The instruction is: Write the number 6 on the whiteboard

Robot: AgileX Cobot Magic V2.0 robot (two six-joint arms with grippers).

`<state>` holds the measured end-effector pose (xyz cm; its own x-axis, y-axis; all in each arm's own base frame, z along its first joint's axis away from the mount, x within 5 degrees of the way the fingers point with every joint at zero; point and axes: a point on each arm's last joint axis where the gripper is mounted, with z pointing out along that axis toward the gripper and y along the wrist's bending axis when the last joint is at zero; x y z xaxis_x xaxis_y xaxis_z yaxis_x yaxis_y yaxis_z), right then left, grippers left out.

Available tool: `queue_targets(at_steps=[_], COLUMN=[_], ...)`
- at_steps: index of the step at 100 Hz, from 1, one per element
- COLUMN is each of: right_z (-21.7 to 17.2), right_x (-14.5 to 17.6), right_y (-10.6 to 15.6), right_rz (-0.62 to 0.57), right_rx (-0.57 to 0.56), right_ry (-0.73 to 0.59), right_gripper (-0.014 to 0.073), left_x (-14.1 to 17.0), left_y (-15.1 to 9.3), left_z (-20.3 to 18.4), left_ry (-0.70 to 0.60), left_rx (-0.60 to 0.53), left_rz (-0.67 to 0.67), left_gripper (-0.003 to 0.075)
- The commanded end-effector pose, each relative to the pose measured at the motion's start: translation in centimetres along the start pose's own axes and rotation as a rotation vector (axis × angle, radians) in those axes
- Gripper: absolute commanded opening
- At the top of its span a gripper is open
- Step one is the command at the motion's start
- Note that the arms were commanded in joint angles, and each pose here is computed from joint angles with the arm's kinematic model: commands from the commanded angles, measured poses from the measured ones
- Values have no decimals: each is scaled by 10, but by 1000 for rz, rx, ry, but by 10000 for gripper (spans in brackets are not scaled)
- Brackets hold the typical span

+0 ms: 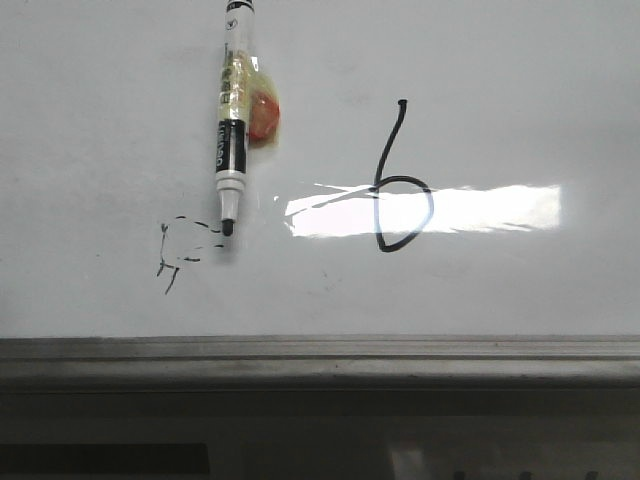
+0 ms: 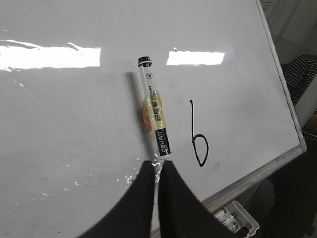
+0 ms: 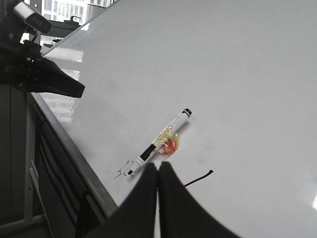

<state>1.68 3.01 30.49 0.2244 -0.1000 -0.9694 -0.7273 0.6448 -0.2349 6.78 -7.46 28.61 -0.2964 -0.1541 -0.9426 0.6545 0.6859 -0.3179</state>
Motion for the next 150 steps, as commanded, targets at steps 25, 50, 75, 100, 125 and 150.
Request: queue_targets(at_steps=[25, 50, 75, 100, 125, 150], right_z=[-1, -1, -1, -1, -1, -1], right_x=[-13, -13, -13, -13, -13, -13], right_y=[-5, -5, -5, -5, -5, -5], right_rz=[3, 3, 3, 3, 3, 3], right_rx=[44, 46, 46, 46, 46, 46], right_ry=[-75, -79, -79, -79, -79, -79], right_gripper=[-45, -45, -45, -45, -45, -45], left_x=[-8, -3, 25, 49, 63, 86], left_y=[-6, 1, 16, 41, 57, 67], left_z=[-1, -1, -5, -28, -41, -39], left_ry=[-24, -49, -88, -102, -150, -75], left_rx=[45, -3, -28, -273, -512, -551], left_rz=[22, 127, 442, 279, 227, 151], left_gripper=[-20, -20, -20, -20, -20, -20])
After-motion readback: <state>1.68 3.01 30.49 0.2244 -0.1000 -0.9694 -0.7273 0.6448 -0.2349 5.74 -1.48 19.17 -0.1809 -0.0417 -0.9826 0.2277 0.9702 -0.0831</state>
